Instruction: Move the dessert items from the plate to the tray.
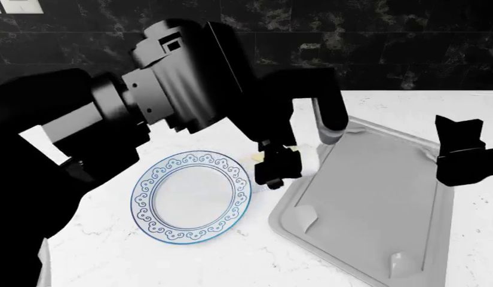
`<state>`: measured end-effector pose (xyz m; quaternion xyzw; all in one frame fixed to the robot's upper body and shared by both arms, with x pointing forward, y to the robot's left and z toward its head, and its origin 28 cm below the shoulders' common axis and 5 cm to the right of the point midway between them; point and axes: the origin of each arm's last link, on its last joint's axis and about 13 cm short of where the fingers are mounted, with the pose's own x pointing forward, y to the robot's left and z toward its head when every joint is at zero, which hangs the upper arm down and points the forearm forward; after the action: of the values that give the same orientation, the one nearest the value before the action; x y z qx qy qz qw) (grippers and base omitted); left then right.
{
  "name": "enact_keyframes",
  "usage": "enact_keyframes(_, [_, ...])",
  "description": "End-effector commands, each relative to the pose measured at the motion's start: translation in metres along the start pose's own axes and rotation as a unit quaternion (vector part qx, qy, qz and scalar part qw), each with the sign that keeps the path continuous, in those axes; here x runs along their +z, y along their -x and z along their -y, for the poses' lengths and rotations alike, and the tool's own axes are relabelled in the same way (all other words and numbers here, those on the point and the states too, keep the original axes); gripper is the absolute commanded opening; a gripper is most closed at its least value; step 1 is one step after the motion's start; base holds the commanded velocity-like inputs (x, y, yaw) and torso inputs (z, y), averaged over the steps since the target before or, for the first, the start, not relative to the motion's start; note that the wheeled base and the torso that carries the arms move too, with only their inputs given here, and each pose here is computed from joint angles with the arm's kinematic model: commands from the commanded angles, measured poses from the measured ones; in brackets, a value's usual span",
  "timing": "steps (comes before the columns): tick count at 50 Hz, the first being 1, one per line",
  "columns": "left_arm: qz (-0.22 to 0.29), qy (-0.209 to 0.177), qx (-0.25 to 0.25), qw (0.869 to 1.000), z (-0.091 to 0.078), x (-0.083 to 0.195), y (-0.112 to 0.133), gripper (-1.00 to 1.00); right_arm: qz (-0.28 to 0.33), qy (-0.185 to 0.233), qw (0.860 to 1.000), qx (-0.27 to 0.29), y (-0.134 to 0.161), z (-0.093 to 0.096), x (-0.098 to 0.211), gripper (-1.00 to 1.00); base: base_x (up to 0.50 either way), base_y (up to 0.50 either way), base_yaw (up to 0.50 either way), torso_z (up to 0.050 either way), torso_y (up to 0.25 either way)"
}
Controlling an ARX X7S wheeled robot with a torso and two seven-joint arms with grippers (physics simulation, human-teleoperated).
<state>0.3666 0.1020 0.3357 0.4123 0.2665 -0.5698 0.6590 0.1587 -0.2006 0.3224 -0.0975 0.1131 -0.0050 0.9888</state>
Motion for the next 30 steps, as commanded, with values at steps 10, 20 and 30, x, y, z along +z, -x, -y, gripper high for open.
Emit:
enact_keyframes(10, [0.027, -0.028, 0.026, 0.999, 0.006, 0.009, -0.033, -1.00, 0.003, -0.006, 1.000, -0.021, 0.016, 0.010, -0.006, 1.00, 0.00, 0.00, 0.00, 0.000, 0.000])
enact_keyframes(20, [0.066, -0.040, 0.048, 0.996, 0.010, 0.013, -0.039, -1.00, 0.002, -0.010, 0.999, -0.036, 0.025, 0.014, -0.008, 1.00, 0.00, 0.00, 0.00, 0.000, 0.000])
enact_keyframes(30, [0.116, -0.040, 0.051, 0.991, 0.015, 0.020, -0.042, -1.00, 0.003, -0.015, 0.999, -0.041, 0.028, 0.017, -0.010, 1.00, 0.00, 0.00, 0.00, 0.000, 0.000])
